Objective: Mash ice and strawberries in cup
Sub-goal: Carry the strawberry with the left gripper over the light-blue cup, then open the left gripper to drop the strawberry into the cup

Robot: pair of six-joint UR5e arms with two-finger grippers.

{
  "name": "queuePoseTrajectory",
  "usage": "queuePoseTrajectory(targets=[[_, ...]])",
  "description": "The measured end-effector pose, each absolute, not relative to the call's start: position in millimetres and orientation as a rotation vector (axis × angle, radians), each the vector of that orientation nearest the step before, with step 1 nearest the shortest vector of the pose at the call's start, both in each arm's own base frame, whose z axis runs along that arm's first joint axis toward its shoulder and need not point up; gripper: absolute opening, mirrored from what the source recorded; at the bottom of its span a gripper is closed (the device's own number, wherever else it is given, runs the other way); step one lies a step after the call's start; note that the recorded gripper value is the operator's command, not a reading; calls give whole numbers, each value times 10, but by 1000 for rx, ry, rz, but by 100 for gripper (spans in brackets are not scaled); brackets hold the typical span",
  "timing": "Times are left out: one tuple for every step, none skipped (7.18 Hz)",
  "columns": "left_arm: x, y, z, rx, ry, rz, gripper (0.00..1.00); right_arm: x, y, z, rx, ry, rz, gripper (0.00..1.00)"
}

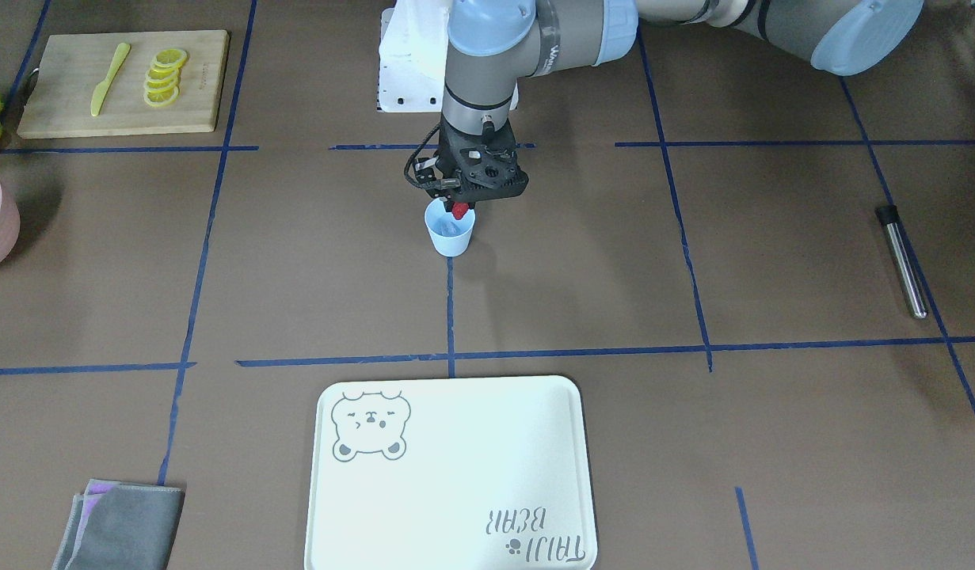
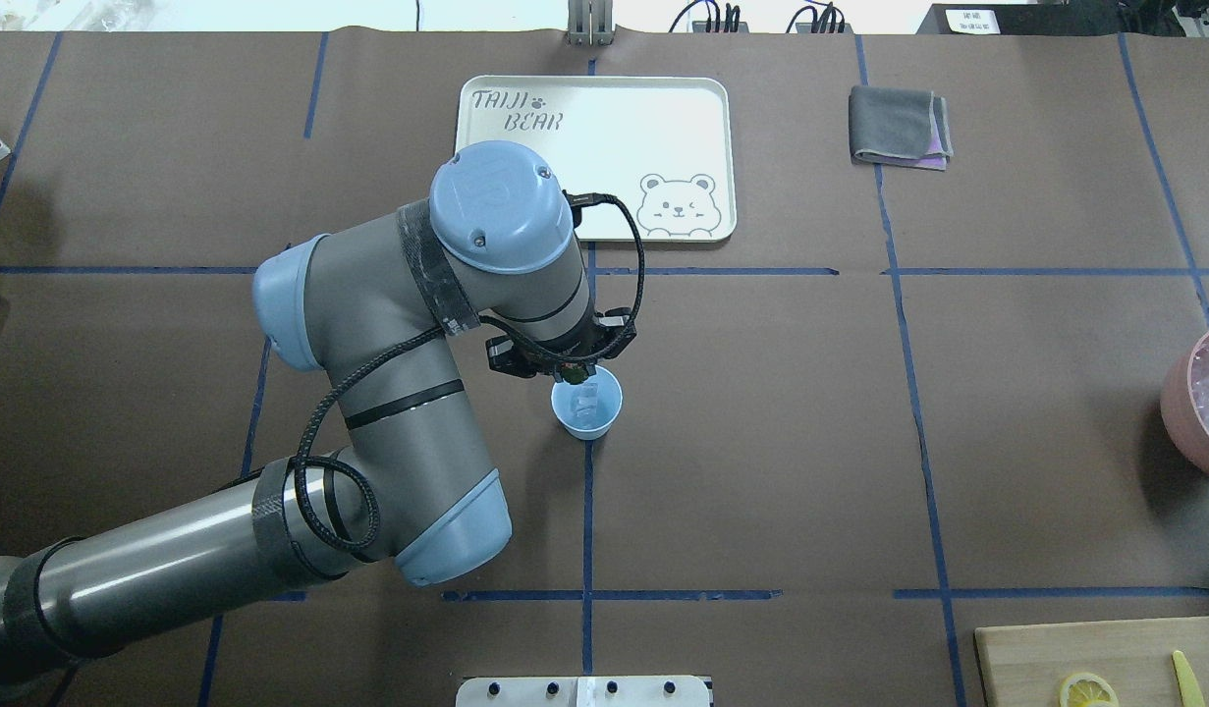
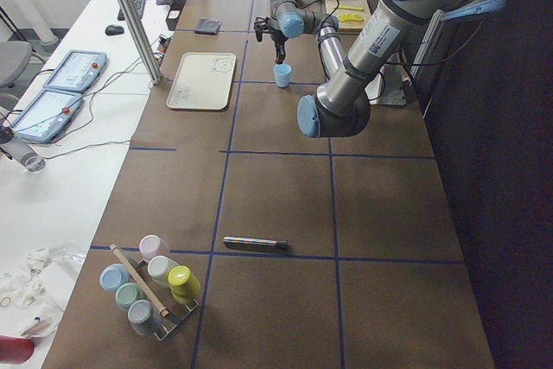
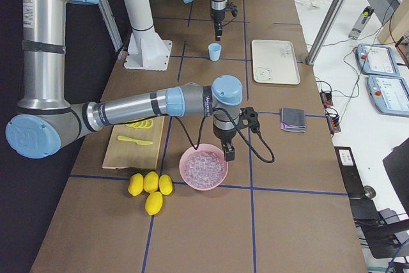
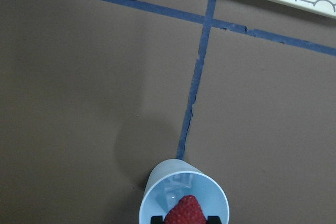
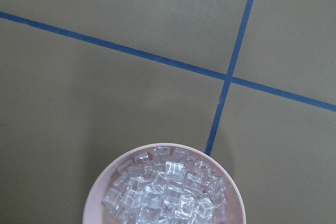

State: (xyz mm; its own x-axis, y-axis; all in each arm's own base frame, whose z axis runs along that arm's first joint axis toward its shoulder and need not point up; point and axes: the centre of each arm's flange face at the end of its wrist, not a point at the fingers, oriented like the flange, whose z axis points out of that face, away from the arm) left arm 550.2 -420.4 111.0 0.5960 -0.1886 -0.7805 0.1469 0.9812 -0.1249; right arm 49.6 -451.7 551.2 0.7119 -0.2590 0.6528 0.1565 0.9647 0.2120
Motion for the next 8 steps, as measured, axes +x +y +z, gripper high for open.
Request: queuePoseTrajectory(targets=[[5585,-4119,1117,-55,910,-183,2,495,-4515,5515,144,-749,-230,99],[5659,-4048,1130,-62,912,-176,3,494,-4514,5519,144,-751,-230,99],[5715,-4011,1155,-68,911,-175,5,493,-4514,5520,143,-752,-230,99],[5748,-3997,1181,-72,908,-175,13,493,-4514,5521,143,-752,-229,99],[5764,-3994,1194,-74,907,-175,41,493,-4514,5521,143,-752,-229,99],[5771,-3995,1199,-72,911,-174,75,493,-4514,5522,142,-752,-228,99],[5774,-3994,1202,-69,917,-171,95,493,-4514,5521,142,-752,-228,99],[5773,-4000,1220,-60,917,-169,99,493,-4512,5523,142,-752,-228,99]])
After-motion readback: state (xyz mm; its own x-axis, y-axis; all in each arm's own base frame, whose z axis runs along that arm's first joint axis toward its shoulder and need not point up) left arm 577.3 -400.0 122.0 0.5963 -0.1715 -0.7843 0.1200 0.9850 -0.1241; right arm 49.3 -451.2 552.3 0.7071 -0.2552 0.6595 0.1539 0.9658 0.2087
